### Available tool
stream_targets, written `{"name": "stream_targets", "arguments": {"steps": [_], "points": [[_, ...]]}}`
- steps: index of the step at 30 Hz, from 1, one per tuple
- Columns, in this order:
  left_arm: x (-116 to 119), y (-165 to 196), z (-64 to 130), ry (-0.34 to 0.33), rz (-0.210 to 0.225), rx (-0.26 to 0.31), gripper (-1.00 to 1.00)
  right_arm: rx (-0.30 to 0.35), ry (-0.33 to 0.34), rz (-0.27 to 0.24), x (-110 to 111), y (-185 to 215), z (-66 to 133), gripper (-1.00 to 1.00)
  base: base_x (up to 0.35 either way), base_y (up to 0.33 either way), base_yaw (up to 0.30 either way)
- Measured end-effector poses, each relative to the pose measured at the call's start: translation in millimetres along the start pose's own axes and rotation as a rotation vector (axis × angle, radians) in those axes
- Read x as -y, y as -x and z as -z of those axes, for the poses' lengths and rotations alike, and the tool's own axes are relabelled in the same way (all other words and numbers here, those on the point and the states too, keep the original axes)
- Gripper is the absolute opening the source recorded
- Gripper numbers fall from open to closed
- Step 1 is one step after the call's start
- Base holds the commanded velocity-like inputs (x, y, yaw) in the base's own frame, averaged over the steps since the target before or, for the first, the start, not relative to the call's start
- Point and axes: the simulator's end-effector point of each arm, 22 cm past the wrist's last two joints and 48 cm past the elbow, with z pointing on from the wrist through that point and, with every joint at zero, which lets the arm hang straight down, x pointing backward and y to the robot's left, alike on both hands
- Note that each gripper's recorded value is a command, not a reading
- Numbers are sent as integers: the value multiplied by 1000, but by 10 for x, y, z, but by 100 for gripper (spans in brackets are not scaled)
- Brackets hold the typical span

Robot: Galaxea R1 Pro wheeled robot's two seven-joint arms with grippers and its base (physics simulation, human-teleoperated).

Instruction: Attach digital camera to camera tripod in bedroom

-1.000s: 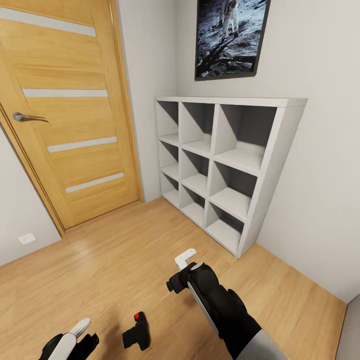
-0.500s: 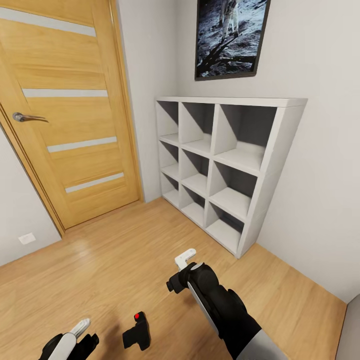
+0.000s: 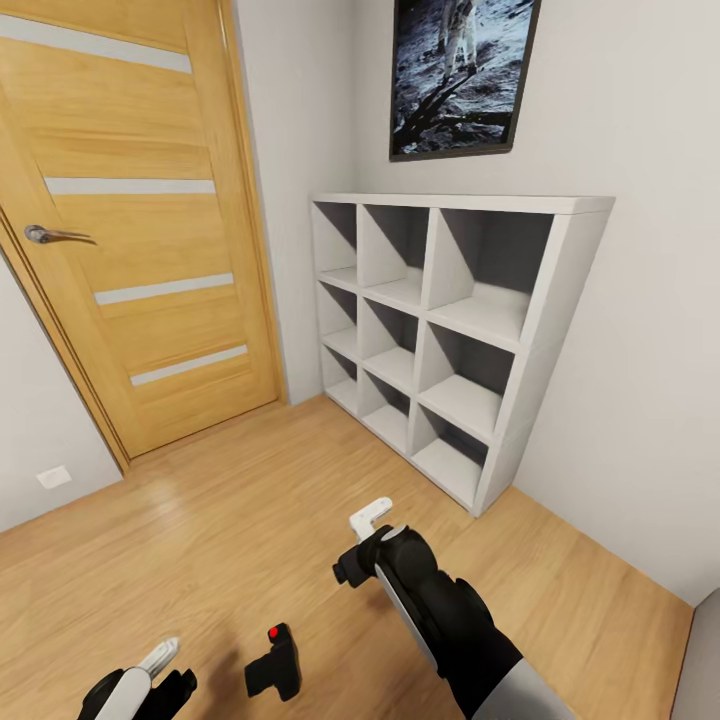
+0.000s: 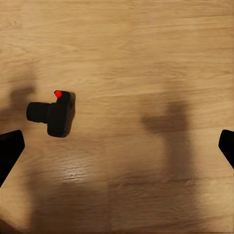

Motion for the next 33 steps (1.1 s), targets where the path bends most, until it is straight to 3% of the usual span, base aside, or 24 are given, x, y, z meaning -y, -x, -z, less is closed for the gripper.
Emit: {"name": "stream_targets", "arguments": {"steps": [19, 33], "points": [[-45, 142, 45, 3, -2, 17, 100, 49, -6, 3, 23, 239, 145, 100, 0, -167, 11], [-24, 140, 49, -1, -3, 16, 100, 52, -2, 0, 15, 256, 155, 100, 0, -19, 204]]}}
